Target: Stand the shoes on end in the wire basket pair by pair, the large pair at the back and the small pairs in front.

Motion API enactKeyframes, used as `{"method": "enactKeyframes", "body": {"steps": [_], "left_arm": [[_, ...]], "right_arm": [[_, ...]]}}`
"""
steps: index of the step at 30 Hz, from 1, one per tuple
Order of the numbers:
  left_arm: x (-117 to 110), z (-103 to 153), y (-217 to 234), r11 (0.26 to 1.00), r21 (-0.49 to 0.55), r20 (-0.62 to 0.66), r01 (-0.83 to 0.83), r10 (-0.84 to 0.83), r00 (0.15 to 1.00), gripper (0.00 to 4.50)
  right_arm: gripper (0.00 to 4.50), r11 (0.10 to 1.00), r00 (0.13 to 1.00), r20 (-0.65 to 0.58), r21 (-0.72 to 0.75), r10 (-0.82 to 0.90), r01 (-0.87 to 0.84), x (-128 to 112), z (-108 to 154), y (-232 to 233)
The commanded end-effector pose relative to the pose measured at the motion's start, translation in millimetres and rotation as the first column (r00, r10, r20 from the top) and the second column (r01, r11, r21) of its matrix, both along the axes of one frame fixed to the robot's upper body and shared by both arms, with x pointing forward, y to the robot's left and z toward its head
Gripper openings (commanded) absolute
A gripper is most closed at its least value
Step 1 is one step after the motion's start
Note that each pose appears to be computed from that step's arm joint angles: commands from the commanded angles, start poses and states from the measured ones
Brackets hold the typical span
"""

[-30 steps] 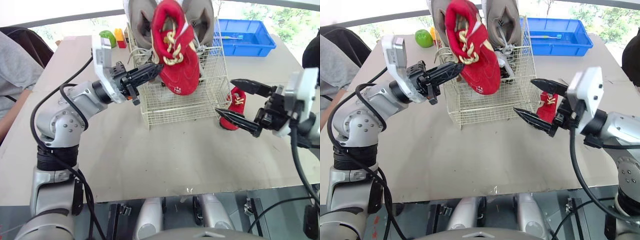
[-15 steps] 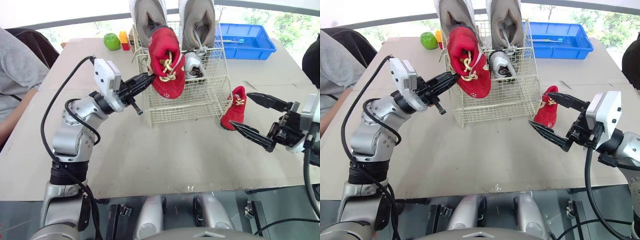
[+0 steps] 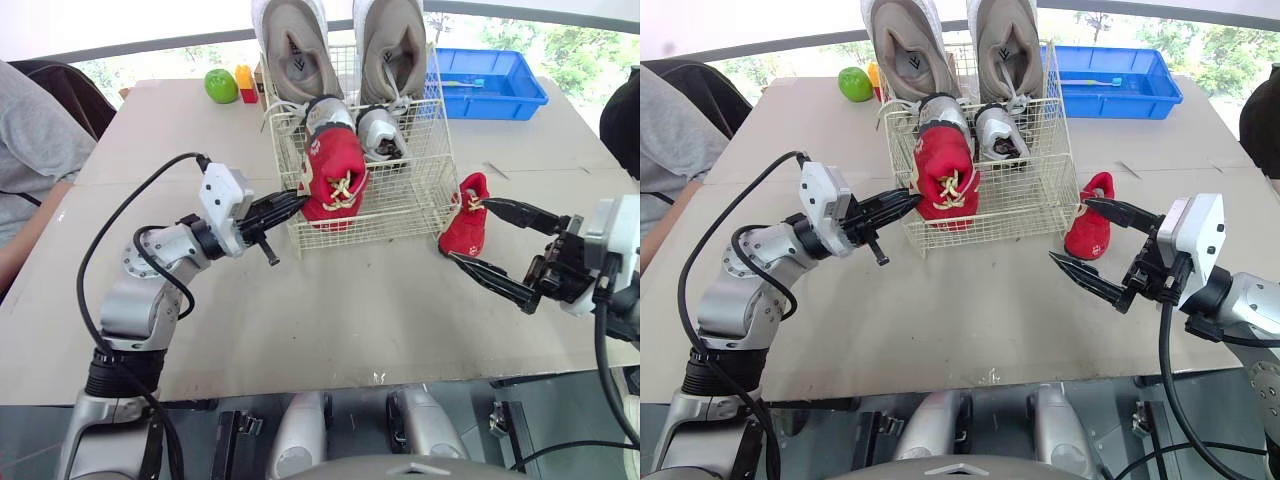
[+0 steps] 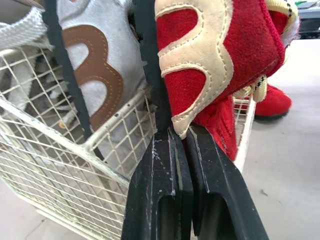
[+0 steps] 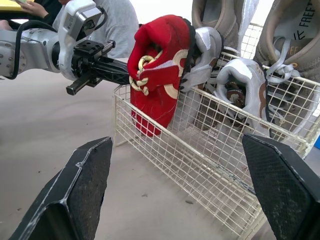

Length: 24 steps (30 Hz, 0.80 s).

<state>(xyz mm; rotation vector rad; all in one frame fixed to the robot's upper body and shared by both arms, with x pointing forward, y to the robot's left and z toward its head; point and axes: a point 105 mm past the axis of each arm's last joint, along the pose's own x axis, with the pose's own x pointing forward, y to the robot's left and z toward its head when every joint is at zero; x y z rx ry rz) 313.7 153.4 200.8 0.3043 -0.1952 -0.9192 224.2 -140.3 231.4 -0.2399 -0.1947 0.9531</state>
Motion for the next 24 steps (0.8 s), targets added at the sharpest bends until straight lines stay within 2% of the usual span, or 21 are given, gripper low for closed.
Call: {"method": "enactKeyframes", "body": {"steps": [1, 7, 14, 19, 24], "left_arm": [[-0.4, -14.4, 15.1, 0.999, 0.011, -0.091, -0.051, 0.052, 0.995, 1.66], [-19.0, -11.5, 21.9, 0.999, -0.004, -0.138, -0.05, 0.049, 0.989, 4.46], [-30.7, 5.5, 19.9, 0.998, -0.017, -0.086, -0.053, 0.051, 0.995, 4.46], [-22.7, 20.3, -11.1, 0.993, 0.114, -0.033, -0.042, 0.046, 0.998, 4.46], [-25.4, 32.0, -36.0, 0.983, 0.182, 0.027, -0.006, 0.001, 1.0, 4.46]], "right_arm": [[4.0, 1.0, 1.0, 0.027, -0.004, 0.013, -0.013, -2.8, 5.1, 1.9], [4.0, 1.0, 1.0, -0.007, -0.006, 0.03, -0.03, -2.6, 0.3, 4.8], [4.0, 0.999, 0.998, -0.038, 0.001, 0.05, -0.05, 2.2, -5.3, 8.6], [4.0, 0.998, 0.997, -0.044, 0.007, 0.065, -0.064, 1.6, -4.5, 11.9], [4.0, 0.998, 0.996, -0.052, 0.005, 0.067, -0.067, -1.3, -5.0, 13.3]]}}
